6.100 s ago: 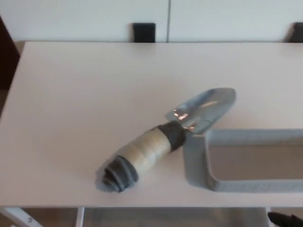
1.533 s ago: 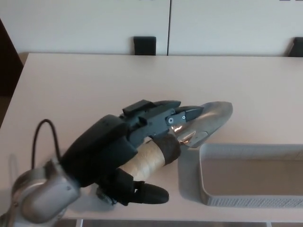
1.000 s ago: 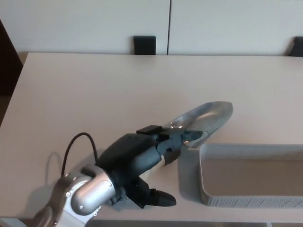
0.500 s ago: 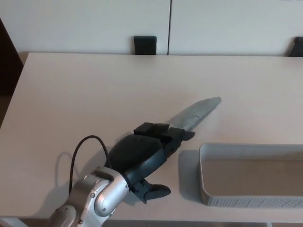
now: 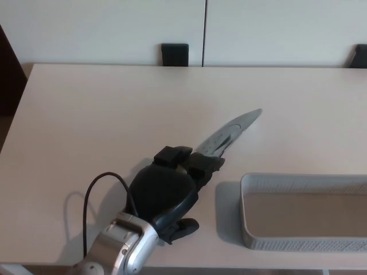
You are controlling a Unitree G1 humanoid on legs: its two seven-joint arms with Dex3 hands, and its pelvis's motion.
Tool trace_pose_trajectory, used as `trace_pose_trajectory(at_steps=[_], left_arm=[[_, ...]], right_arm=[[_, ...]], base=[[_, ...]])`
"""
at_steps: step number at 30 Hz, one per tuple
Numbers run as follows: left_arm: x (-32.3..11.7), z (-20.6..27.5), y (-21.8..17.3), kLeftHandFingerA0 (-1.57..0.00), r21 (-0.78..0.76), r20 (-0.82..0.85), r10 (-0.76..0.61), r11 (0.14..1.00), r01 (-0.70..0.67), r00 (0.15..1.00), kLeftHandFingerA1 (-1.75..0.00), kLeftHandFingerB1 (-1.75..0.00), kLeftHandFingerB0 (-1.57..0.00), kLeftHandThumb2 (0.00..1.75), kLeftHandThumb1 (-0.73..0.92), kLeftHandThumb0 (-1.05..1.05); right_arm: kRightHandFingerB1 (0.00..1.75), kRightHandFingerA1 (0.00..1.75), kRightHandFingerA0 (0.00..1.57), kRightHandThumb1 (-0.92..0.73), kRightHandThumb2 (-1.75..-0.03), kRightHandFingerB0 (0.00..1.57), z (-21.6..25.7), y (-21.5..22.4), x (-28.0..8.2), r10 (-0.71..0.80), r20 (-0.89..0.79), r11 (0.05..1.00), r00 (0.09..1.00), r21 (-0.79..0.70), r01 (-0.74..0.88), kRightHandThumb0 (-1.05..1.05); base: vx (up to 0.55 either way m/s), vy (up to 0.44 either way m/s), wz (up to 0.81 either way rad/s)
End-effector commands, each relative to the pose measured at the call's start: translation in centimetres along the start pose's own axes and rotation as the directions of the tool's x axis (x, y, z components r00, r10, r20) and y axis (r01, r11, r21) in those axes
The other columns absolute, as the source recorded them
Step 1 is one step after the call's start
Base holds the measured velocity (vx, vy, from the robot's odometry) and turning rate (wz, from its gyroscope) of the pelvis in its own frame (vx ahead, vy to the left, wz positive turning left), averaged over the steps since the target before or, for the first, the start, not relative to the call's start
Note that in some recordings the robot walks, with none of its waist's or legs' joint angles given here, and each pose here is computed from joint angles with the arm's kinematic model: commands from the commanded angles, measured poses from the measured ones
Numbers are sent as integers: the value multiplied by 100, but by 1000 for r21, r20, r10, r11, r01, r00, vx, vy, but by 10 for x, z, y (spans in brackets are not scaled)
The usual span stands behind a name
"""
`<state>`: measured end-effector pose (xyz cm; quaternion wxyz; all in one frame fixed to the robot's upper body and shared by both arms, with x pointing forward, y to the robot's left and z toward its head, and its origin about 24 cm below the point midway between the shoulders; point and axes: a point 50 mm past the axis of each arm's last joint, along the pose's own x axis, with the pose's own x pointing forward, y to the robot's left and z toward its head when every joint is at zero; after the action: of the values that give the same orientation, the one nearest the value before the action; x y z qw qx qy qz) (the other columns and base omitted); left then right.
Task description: The robot walks towards a desk on which a shovel is kept on the left hand side and a container is kept on the right hand side. The robot picks up the shovel using its left hand and places it in the container.
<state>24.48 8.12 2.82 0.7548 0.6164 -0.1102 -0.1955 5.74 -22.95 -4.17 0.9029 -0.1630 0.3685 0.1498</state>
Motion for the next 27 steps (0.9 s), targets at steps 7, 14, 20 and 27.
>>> trace_pose_trajectory(at_steps=[7,14,20,27], left_arm=[[-28,-14,8,-8,251,10,400,886,-390,916,-50,-49,-7,85,24,-30],[-40,-15,5,-16,251,14,401,885,-391,916,-40,-35,-11,71,44,-64],[-43,-22,3,-20,237,-10,383,898,-370,923,-32,-27,-16,56,51,-59],[-35,-33,-3,-1,231,-98,314,930,-285,944,-47,-46,0,88,29,-34]], right_arm=[[31,41,23,-63,-60,14,5,-14,0,-47,11,994,999,-101,48,-49],[32,41,23,-63,-60,14,6,-15,1,-49,17,993,999,-107,51,-48],[31,41,24,-63,-60,14,6,-17,4,-50,27,993,998,-104,53,-48],[41,48,18,-50,-78,10,7,-17,6,-46,38,992,998,-118,50,-54]], base=[[0,0,0],[0,0,0],[0,0,0],[0,0,0]])
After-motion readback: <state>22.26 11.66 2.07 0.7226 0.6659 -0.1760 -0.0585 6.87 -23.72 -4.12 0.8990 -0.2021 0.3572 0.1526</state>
